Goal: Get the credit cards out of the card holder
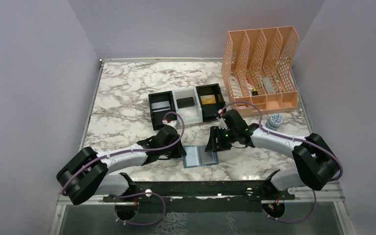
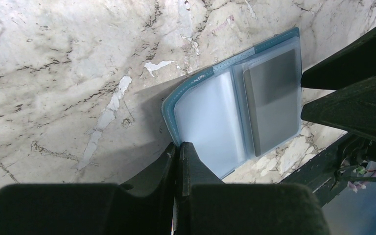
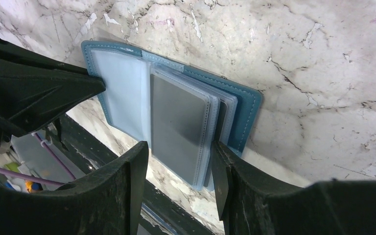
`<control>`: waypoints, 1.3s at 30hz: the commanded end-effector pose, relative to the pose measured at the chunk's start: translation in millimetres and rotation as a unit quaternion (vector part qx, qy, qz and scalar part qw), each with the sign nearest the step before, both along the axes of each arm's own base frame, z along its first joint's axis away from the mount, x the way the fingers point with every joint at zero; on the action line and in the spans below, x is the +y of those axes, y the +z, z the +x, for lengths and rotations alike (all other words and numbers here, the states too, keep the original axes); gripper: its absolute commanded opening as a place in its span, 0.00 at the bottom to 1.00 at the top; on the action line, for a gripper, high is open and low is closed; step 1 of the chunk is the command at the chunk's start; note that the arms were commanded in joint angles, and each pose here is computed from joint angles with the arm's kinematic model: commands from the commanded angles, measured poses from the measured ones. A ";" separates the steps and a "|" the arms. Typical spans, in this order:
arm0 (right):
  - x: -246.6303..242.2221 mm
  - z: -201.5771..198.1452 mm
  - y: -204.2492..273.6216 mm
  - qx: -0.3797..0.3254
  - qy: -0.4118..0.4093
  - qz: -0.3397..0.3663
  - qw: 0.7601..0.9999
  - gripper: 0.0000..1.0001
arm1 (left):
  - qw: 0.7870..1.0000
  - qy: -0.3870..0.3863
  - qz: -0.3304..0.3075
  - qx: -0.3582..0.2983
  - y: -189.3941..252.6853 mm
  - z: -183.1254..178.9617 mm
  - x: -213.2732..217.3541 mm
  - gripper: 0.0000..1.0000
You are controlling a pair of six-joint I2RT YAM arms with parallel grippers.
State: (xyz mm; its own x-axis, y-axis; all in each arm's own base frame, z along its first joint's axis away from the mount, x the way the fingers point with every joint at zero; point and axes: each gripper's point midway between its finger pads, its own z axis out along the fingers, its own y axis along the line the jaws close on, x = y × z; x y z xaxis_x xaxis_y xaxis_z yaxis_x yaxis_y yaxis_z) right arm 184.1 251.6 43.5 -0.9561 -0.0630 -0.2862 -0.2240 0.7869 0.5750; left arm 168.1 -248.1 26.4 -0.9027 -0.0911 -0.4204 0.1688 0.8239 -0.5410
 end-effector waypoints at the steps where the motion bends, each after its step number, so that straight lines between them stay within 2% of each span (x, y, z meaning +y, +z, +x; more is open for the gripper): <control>1: 1.5 2.6 3.7 -0.012 0.004 0.001 1.000 0.50 | 1.000 -0.001 0.005 -0.007 0.5 2.9 -1.6 0.00; 7: 2.5 1.6 1.5 -0.007 0.006 0.002 1.000 0.50 | 1.000 0.000 0.005 -0.008 1.5 3.5 -1.6 0.00; 15: -2.7 13.6 30.3 -0.054 -0.009 -0.003 0.999 0.50 | 1.000 0.000 0.006 -0.010 2.6 3.4 -0.8 0.00; 21: 11.3 2.0 24.8 -0.027 0.013 0.043 0.999 0.50 | 1.000 -0.001 0.005 -0.010 2.7 3.5 -1.1 0.00; 30: 4.1 -2.8 -11.4 0.009 0.012 0.004 1.000 0.50 | 1.000 -0.002 0.006 -0.011 2.8 4.3 -2.0 0.00; 39: 10.1 -3.2 -1.9 0.004 0.020 0.025 0.999 0.50 | 1.000 -0.005 0.005 -0.010 3.4 5.4 -4.4 0.00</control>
State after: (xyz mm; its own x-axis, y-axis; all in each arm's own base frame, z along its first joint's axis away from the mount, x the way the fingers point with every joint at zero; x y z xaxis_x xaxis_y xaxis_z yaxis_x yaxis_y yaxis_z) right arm 183.6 257.2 40.4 -0.9586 -0.0735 -0.2752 -0.2303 0.7685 0.5970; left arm 168.4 -247.8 25.5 -0.9030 -0.0903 -0.4200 0.1672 0.8267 -0.5373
